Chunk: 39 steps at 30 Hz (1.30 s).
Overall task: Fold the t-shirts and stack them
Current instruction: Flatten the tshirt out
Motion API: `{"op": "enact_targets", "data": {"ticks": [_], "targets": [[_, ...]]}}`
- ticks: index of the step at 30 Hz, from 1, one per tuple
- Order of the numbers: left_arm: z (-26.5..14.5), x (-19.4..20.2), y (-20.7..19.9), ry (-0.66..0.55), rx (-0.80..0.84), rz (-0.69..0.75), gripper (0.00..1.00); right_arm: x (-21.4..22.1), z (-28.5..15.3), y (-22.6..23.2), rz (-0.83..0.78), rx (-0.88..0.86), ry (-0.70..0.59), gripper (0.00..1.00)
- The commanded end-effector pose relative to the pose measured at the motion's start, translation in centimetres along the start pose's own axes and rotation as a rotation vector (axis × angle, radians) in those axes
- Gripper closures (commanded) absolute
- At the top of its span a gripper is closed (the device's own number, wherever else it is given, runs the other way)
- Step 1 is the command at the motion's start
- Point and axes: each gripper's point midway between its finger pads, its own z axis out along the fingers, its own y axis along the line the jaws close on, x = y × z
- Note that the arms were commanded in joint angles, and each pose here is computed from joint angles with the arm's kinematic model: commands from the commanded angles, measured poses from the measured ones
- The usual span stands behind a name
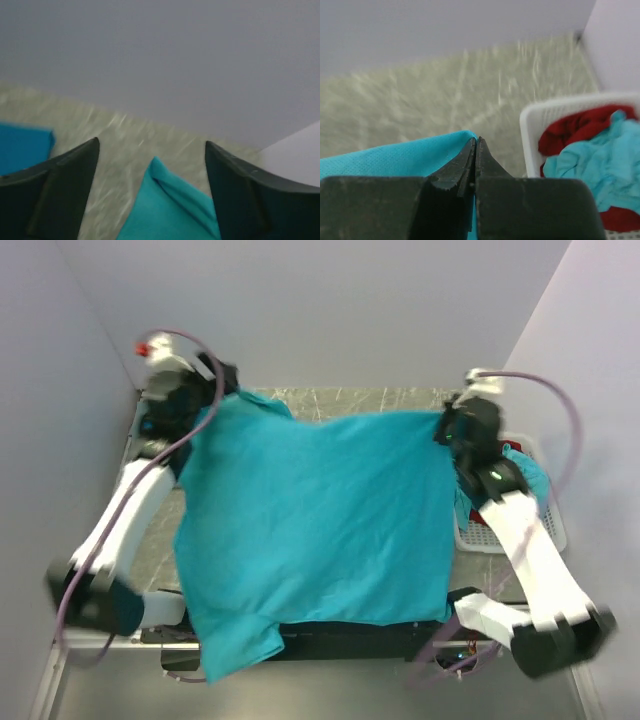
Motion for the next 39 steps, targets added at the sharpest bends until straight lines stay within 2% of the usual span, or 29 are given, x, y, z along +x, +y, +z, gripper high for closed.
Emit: {"op": "enact_targets", "data": {"ticks": [1, 2, 3, 4, 5, 6, 10, 17, 22, 27, 31, 39], "targets": [[2.8, 6.8, 6.2, 0.097, -0.184, 0.046, 0.01, 7.3, 6.1, 0.3, -0.012, -0.018, 0.111, 1.0], [3.6, 9.8, 8.0, 0.141, -0.218, 0.044, 0.01, 10.2, 7.8, 0.9, -0.046, -0.045, 0.181, 0.96], [3.9, 11.1, 8.7, 0.16, -0.228, 0.041, 0.0, 11.7, 8.8, 1.2, -0.061, -0.064, 0.201, 0.87], [4.1, 12.1, 9.2, 0.177, -0.23, 0.04, 0.01, 12.8, 9.6, 1.5, -0.068, -0.076, 0.228, 0.49], [4.2, 13.8, 10.1, 0.205, -0.243, 0.031, 0.01, 15.4, 11.0, 1.6, -0.088, -0.078, 0.3, 0.33], [4.2, 14.5, 10.4, 0.224, -0.244, 0.025, 0.01, 15.7, 11.4, 1.7, -0.092, -0.068, 0.333, 0.21], [3.9, 16.8, 10.9, 0.29, -0.243, 0.01, 0.01, 17.8, 12.7, 1.4, -0.094, -0.023, 0.419, 0.19], [1.0, 21.2, 10.8, 0.441, -0.204, -0.064, 0.01, 18.6, 10.0, 2.8, -0.008, -0.094, 0.478, 0.18], [-1.8, 24.3, 8.5, 0.549, -0.091, -0.15, 0.01, 23.1, 6.6, 2.5, 0.077, -0.071, 0.642, 0.18], [-3.5, 28.8, 6.8, 0.673, -0.108, -0.096, 0.01, 27.7, 4.2, 2.3, 0.144, -0.06, 0.759, 0.18], [-3.7, 32.6, 7.1, 0.773, -0.121, -0.128, 0.0, 30.6, 4.2, 1.2, 0.113, 0.006, 0.844, 0.18], [-2.9, 36.4, 9.6, 0.815, -0.196, -0.123, 0.0, 33.9, 6.3, 0.9, 0.083, 0.053, 0.937, 0.18]]}}
